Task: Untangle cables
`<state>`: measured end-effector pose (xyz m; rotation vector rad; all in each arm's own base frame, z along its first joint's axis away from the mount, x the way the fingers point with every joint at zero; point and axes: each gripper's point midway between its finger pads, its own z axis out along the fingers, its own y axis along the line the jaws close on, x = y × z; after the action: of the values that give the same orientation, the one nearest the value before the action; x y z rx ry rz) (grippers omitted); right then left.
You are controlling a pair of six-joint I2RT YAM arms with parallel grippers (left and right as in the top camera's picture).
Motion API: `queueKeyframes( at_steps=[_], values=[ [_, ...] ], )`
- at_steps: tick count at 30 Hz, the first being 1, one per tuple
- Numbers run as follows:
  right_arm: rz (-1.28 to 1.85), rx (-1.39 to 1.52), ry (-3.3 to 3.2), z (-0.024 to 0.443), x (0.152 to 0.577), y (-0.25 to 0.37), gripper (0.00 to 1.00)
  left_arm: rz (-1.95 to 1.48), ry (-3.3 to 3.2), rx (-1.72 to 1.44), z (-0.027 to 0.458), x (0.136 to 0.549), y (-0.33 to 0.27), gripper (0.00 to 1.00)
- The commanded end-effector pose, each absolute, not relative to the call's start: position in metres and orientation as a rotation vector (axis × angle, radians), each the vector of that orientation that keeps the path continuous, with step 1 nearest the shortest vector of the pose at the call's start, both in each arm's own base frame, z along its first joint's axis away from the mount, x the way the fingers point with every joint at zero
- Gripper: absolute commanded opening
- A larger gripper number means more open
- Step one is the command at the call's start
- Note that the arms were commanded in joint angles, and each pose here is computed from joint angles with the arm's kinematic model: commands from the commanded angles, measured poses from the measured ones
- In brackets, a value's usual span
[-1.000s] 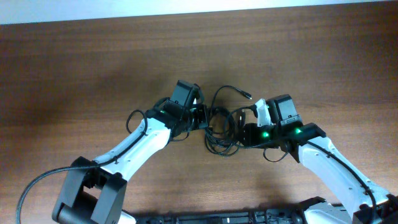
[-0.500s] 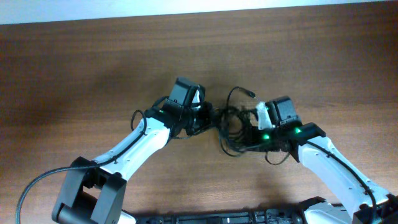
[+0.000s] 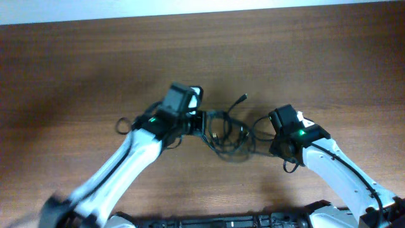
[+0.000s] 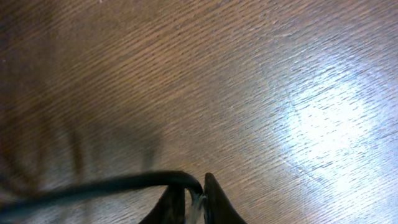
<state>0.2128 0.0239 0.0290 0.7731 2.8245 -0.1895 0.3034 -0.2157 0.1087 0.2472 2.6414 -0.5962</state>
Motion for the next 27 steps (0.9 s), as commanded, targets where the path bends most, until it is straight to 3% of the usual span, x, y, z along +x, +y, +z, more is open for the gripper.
queueKeyframes(
  at_steps=[1, 4, 5, 6, 9, 11, 16, 18, 21, 27],
  values=[
    [-0.387, 0.805, 2.756, 0.032, 0.209, -0.004, 0.11, -0.418, 2.305, 0.205, 0.206, 0.33, -0.159, 0.0],
    [-0.379, 0.805, 2.76, 0.032, 0.209, -0.003, 0.15, -0.545, 2.19, 0.182, 0.249, 0.32, -0.146, 0.0],
    [-0.34, 0.808, 2.764, 0.03, 0.211, 0.002, 0.19, -0.681, 2.199, 0.248, 0.249, 0.311, -0.162, 0.0],
    [-0.229, 0.771, 2.791, 0.028, 0.218, 0.016, 0.32, -0.72, 2.229, 0.268, 0.24, 0.311, -0.168, 0.0],
    [0.358, 0.17, 2.859, 0.035, 0.245, 0.095, 0.4, -0.707, 2.365, 0.255, 0.196, 0.323, -0.173, 0.0],
    [0.525, 0.029, 2.829, 0.043, 0.247, 0.117, 0.42, -0.758, 2.493, 0.289, 0.153, 0.325, -0.184, 0.0],
    [0.66, -0.008, 2.785, 0.059, 0.254, 0.134, 0.45, -0.898, 2.731, 0.474, 0.066, 0.295, -0.238, 0.0],
    [0.676, -0.057, 2.746, 0.071, 0.263, 0.139, 0.49, -0.919, 2.708, 0.586, 0.063, 0.282, -0.262, 0.0],
    [0.814, -0.37, 2.647, 0.084, 0.258, 0.16, 0.49, -1.086, 2.572, 0.921, 0.076, 0.247, -0.296, 0.0],
    [0.733, -0.406, 2.65, 0.08, 0.26, 0.153, 0.48, -1.219, 2.481, 1.029, 0.087, 0.235, -0.306, 0.0]
  ],
)
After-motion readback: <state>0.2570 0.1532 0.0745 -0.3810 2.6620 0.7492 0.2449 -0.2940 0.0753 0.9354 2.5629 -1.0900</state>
